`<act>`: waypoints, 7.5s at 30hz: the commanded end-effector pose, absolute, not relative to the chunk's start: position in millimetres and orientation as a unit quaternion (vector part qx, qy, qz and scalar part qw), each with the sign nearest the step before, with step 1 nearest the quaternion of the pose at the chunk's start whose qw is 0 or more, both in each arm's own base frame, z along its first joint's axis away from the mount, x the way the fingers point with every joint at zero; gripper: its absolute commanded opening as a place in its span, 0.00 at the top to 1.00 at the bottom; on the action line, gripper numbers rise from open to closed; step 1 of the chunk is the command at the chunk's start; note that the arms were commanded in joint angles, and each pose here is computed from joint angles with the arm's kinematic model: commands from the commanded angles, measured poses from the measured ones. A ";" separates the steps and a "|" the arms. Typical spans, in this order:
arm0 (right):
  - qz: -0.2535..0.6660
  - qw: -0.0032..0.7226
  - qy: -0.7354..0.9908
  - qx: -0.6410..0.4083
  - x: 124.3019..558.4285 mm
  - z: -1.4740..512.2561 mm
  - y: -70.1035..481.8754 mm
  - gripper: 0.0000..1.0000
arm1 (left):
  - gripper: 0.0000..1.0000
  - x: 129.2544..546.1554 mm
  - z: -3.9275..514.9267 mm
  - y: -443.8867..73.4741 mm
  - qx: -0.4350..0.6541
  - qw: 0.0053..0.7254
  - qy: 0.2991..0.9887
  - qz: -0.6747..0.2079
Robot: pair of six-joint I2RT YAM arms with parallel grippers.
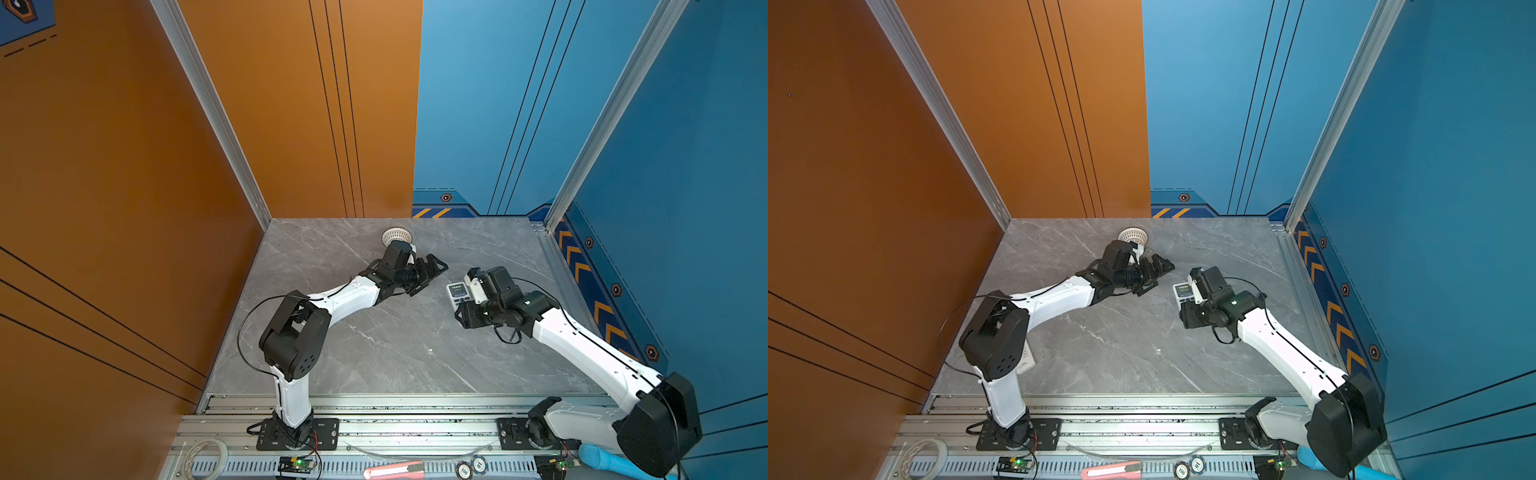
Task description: Unload the batteries from the remote control
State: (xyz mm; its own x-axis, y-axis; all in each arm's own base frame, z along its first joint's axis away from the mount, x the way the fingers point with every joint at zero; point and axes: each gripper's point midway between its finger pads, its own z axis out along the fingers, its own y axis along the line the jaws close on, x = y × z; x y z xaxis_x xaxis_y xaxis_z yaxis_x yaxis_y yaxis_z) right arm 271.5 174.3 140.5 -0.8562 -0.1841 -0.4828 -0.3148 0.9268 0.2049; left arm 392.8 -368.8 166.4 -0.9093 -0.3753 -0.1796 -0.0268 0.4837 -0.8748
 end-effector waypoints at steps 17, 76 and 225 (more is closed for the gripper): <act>0.176 0.227 0.936 -0.205 284.6 148.0 222.0 0.54 | 0.49 372.1 125.9 -368.4 -0.153 0.119 0.833 -0.519; 0.540 0.292 0.771 0.169 346.5 200.2 252.2 0.23 | 0.95 429.6 218.2 -328.9 -0.216 0.255 0.720 -0.609; 0.559 0.257 0.752 0.238 355.4 228.8 291.2 0.45 | 1.00 446.9 242.7 -260.6 -0.299 0.341 0.623 -0.637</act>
State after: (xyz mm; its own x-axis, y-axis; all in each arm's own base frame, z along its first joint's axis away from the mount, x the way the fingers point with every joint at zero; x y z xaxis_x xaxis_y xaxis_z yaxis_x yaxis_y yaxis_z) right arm 354.6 292.6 233.8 -0.7643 0.6319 -0.1287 0.0631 0.2720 0.9602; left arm 450.7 -261.1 230.3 -0.5911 -0.8065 -0.0068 0.0035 0.0059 -1.0000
